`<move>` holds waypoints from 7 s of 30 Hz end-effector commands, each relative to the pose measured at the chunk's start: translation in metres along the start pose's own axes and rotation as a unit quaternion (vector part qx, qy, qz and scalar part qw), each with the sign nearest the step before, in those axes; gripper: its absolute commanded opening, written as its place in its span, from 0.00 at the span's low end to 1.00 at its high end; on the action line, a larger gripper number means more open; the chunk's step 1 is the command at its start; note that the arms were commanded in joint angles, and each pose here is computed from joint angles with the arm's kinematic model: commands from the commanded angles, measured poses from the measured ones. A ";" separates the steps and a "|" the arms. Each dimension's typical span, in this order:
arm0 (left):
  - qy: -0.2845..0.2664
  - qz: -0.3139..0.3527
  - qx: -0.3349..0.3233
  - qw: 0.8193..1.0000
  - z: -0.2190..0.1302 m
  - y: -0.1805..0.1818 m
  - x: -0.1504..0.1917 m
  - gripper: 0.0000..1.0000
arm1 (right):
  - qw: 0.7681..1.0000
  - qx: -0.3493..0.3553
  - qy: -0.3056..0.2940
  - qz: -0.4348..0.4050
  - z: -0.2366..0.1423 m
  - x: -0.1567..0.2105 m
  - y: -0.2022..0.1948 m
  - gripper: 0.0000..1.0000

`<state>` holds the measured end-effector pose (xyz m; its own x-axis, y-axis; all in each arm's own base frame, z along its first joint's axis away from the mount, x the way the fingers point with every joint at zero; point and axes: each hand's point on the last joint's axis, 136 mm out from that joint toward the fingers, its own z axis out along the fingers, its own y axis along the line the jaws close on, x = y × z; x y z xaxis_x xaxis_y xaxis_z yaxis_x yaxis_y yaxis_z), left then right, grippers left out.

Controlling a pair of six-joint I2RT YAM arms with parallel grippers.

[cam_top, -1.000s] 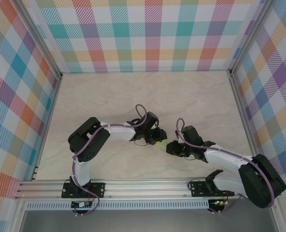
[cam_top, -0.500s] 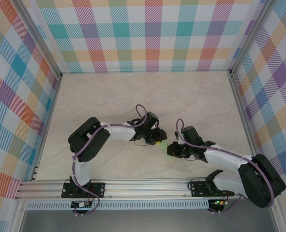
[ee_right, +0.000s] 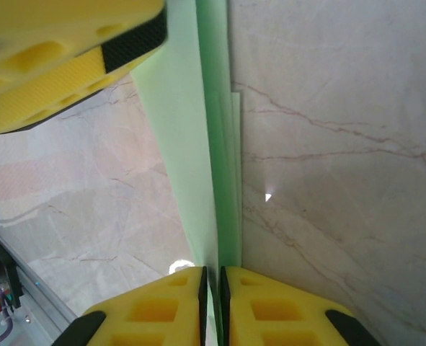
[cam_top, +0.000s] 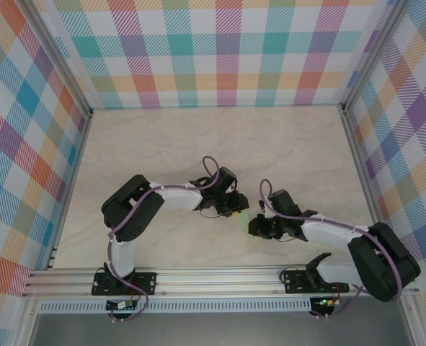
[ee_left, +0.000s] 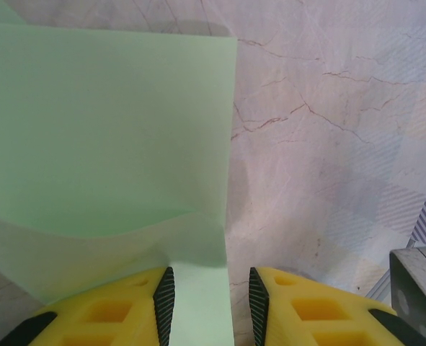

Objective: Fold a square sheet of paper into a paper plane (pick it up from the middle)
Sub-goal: Fold the wing for the fifth time at the center of the table.

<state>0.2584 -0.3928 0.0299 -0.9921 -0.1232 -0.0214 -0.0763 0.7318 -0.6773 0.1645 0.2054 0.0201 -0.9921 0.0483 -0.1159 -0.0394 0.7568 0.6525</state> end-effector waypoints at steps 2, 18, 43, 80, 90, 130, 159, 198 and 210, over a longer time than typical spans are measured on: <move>0.012 0.002 -0.022 1.000 0.008 0.009 0.007 0.35 | 1.000 -0.004 -0.001 -0.018 -0.013 -0.001 0.010 0.20; 0.014 0.001 -0.023 1.000 0.007 0.011 0.008 0.35 | 0.999 -0.014 0.025 -0.036 -0.008 0.004 0.014 0.05; 0.004 -0.022 -0.038 0.999 0.008 0.022 0.009 0.33 | 0.989 0.117 0.062 -0.067 0.016 0.026 -0.008 0.11; 0.007 -0.021 -0.034 0.999 0.006 0.021 0.010 0.33 | 0.983 0.155 0.010 -0.102 0.006 0.026 -0.002 0.25; 0.008 -0.022 -0.035 0.999 0.006 0.022 0.011 0.33 | 0.992 0.075 -0.031 -0.098 -0.005 0.022 0.026 0.34; 0.005 -0.024 -0.035 0.999 0.006 0.020 0.011 0.33 | 0.964 0.200 -0.025 -0.174 0.002 0.026 -0.016 0.02; 0.004 -0.025 -0.037 0.999 0.004 0.023 0.014 0.32 | 0.997 -0.041 -0.063 0.013 -0.016 0.007 0.018 0.29; 0.007 -0.023 -0.041 0.999 0.005 0.023 0.017 0.32 | 1.000 -0.024 0.010 0.014 0.007 0.026 0.005 0.04; 0.005 -0.028 -0.046 0.999 0.006 0.026 0.017 0.32 | 0.998 -0.004 0.061 0.020 0.010 0.052 -0.013 0.05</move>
<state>0.2514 -0.3950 0.0268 -0.9904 -0.1379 -0.0057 -0.0986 0.7360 -0.6697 0.1405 0.2156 0.0136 -0.9943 0.0487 -0.0949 -0.0316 0.7157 0.6977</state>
